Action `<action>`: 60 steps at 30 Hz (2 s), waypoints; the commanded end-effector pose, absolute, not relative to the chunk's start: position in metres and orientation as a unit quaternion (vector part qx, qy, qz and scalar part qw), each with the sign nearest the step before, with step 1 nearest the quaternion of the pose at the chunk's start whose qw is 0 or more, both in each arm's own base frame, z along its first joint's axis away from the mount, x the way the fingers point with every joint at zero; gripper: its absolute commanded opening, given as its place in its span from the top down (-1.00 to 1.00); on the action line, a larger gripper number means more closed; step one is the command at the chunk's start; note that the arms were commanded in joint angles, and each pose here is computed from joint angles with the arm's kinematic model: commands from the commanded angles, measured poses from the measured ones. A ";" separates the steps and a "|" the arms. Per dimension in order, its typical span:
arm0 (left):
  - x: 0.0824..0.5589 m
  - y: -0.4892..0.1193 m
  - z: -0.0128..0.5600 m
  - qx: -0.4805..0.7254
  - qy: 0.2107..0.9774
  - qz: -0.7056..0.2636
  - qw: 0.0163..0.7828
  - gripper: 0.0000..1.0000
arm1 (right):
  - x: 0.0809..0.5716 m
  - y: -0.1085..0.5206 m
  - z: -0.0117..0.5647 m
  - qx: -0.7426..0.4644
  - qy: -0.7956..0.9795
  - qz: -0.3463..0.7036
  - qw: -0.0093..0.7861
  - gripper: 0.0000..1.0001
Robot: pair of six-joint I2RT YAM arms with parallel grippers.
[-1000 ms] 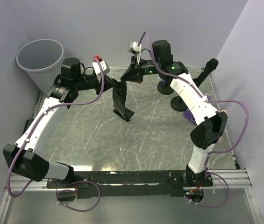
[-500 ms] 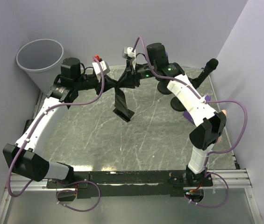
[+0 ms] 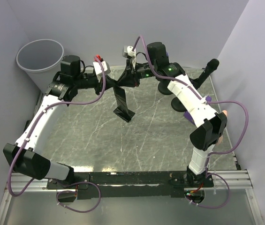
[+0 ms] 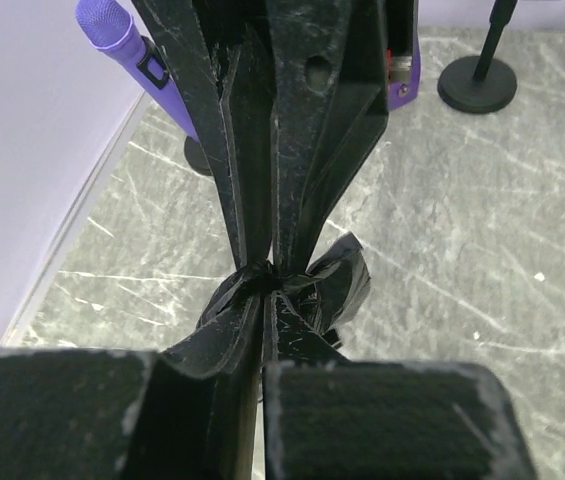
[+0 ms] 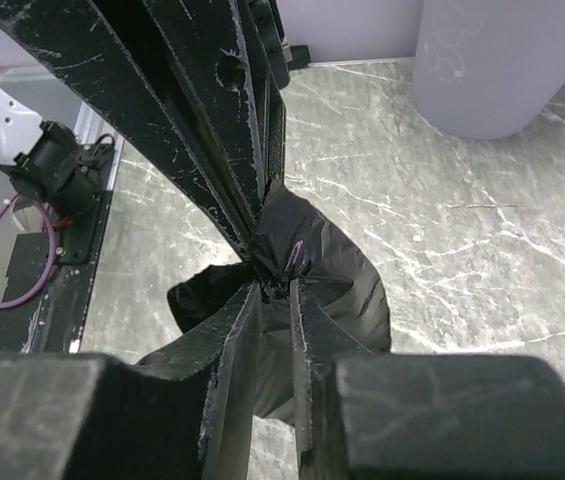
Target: Put the trash bags into the trash bin
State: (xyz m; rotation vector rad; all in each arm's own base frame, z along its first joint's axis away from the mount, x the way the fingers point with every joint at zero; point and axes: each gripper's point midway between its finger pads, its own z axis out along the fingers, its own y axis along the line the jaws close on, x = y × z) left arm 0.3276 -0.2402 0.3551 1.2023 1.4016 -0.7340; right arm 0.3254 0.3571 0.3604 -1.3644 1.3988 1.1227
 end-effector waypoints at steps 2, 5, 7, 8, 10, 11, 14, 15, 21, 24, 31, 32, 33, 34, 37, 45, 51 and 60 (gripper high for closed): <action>0.317 -0.248 0.364 0.558 0.548 -0.320 0.535 0.82 | 0.328 0.369 0.396 -0.554 0.518 0.448 0.474 0.69; 0.320 -0.247 0.364 0.563 0.546 -0.317 0.533 0.95 | 0.325 0.371 0.400 -0.558 0.508 0.453 0.475 0.93; 0.322 -0.247 0.365 0.564 0.545 -0.314 0.535 0.99 | 0.327 0.370 0.402 -0.556 0.509 0.447 0.481 1.00; 0.323 -0.246 0.365 0.562 0.547 -0.313 0.536 0.99 | 0.330 0.369 0.401 -0.553 0.513 0.444 0.483 1.00; 0.325 -0.244 0.364 0.557 0.551 -0.310 0.539 0.99 | 0.335 0.367 0.399 -0.548 0.522 0.437 0.486 1.00; 0.325 -0.244 0.364 0.556 0.551 -0.308 0.541 0.99 | 0.339 0.365 0.397 -0.543 0.531 0.426 0.491 1.00; 0.328 -0.241 0.363 0.550 0.557 -0.303 0.544 0.99 | 0.356 0.358 0.392 -0.527 0.557 0.393 0.508 1.00; 0.328 -0.240 0.363 0.549 0.559 -0.301 0.544 0.99 | 0.360 0.355 0.392 -0.523 0.562 0.386 0.512 1.00; 0.332 -0.240 0.363 0.543 0.561 -0.300 0.549 0.99 | 0.362 0.351 0.388 -0.523 0.566 0.384 0.509 1.00; 0.336 -0.239 0.363 0.542 0.564 -0.296 0.548 0.99 | 0.357 0.351 0.388 -0.528 0.560 0.393 0.502 1.00; 0.344 -0.240 0.363 0.532 0.566 -0.289 0.559 0.99 | 0.320 0.356 0.391 -0.568 0.510 0.450 0.463 0.27; 0.345 -0.240 0.363 0.531 0.567 -0.290 0.559 0.99 | 0.320 0.356 0.390 -0.571 0.509 0.448 0.462 0.24; 0.345 -0.240 0.364 0.531 0.566 -0.292 0.559 0.99 | 0.321 0.355 0.390 -0.573 0.510 0.447 0.461 0.22; 0.344 -0.241 0.365 0.531 0.564 -0.294 0.560 0.99 | 0.321 0.356 0.392 -0.576 0.505 0.446 0.462 0.21; 0.343 -0.243 0.367 0.536 0.557 -0.298 0.560 0.99 | 0.320 0.360 0.392 -0.576 0.501 0.454 0.459 0.19; 0.335 -0.242 0.365 0.555 0.544 -0.295 0.555 0.99 | 0.329 0.369 0.388 -0.571 0.510 0.443 0.466 0.77; 0.331 -0.234 0.363 0.558 0.544 -0.277 0.562 0.99 | 0.356 0.358 0.382 -0.549 0.553 0.373 0.504 1.00; 0.334 -0.229 0.363 0.547 0.554 -0.271 0.567 0.99 | 0.371 0.345 0.380 -0.525 0.581 0.344 0.517 1.00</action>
